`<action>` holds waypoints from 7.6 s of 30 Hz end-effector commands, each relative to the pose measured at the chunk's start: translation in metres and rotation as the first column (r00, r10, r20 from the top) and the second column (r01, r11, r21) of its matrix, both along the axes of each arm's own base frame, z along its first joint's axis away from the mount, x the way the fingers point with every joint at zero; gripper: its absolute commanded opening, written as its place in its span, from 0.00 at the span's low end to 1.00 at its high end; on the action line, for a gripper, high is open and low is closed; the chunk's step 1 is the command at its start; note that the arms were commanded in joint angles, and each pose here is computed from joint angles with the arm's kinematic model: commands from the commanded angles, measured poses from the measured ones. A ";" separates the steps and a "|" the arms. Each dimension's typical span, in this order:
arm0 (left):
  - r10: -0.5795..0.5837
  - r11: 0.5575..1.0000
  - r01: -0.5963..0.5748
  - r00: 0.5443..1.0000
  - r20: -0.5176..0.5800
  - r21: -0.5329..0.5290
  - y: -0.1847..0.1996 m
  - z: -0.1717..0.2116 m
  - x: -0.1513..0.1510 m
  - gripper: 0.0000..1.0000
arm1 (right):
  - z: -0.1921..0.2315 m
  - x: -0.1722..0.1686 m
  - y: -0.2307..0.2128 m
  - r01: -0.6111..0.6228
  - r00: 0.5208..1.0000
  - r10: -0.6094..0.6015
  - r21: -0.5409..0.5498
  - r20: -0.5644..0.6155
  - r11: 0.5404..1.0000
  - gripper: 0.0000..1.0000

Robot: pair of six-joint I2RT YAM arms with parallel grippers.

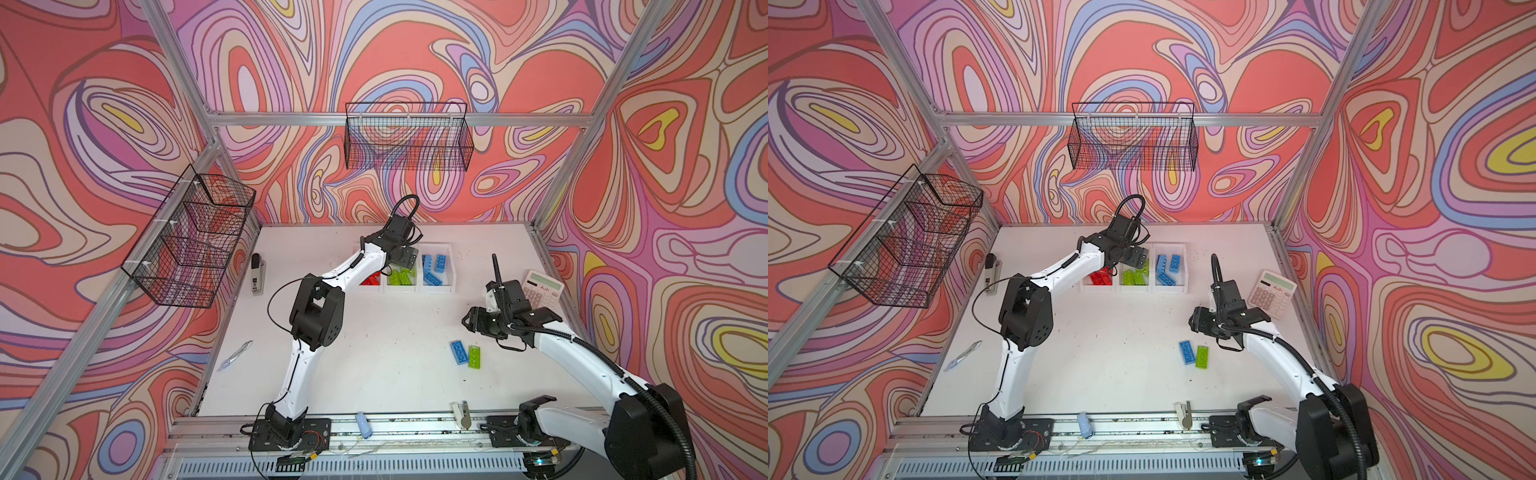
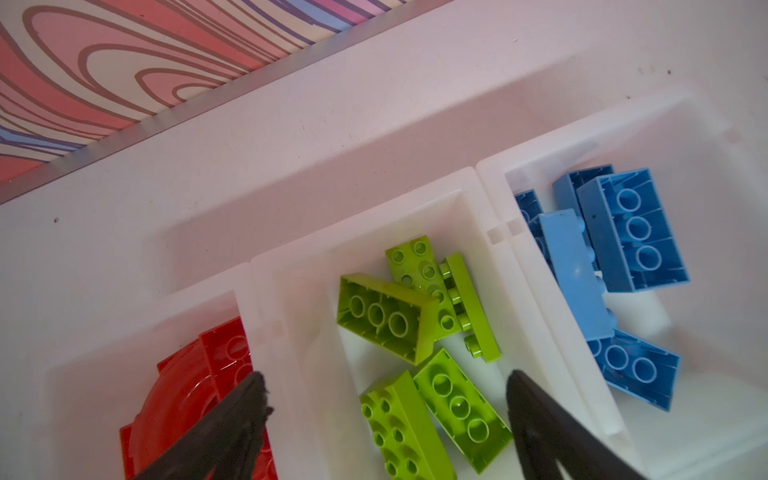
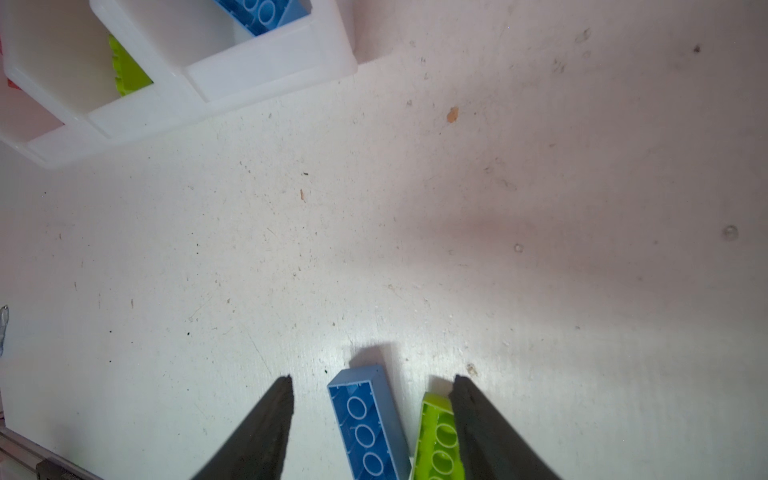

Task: Sort the legos into containers by color
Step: 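Drop lime-green brick into middle bin with left gripper while right gripper lowers to blue brick, then grasp blue brick on table with right gripper while left gripper withdraws, then carry blue brick with right gripper into blue bin and release, then reach left gripper to last lime-green brick while right gripper withdraws toward calculator, then lower left gripper and grasp lime-green brick, then carry lime-green brick with left gripper into middle bin and release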

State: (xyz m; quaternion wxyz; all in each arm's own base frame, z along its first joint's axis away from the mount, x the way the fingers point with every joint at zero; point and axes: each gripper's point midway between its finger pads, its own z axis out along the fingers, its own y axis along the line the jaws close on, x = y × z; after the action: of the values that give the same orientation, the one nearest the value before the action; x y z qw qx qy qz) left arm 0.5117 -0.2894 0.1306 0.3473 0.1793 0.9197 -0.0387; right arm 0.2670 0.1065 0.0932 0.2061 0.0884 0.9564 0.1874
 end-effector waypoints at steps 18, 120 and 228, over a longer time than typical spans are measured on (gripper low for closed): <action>0.111 0.977 -0.060 0.962 0.251 -0.202 0.086 0.096 -0.139 0.98 | -0.047 -0.029 0.042 -0.153 0.981 0.127 -0.188 -0.144 0.970 0.70; -0.339 0.924 0.382 0.839 -0.425 0.017 -0.206 -0.084 -0.351 0.67 | 0.088 0.077 -0.161 0.515 0.836 -0.466 -0.120 0.290 0.849 0.63; 0.090 0.996 -0.090 0.995 -0.043 0.004 -0.010 -0.008 -0.016 0.60 | -0.001 0.027 -0.058 0.275 0.957 -0.275 0.011 0.088 0.961 0.57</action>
State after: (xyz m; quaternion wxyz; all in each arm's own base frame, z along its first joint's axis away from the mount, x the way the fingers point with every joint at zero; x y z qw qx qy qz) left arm 0.4951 -0.2995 0.1219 0.3299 0.1317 0.9341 -0.0361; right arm 0.2888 0.0521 0.0838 0.2538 0.1995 0.9315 0.1677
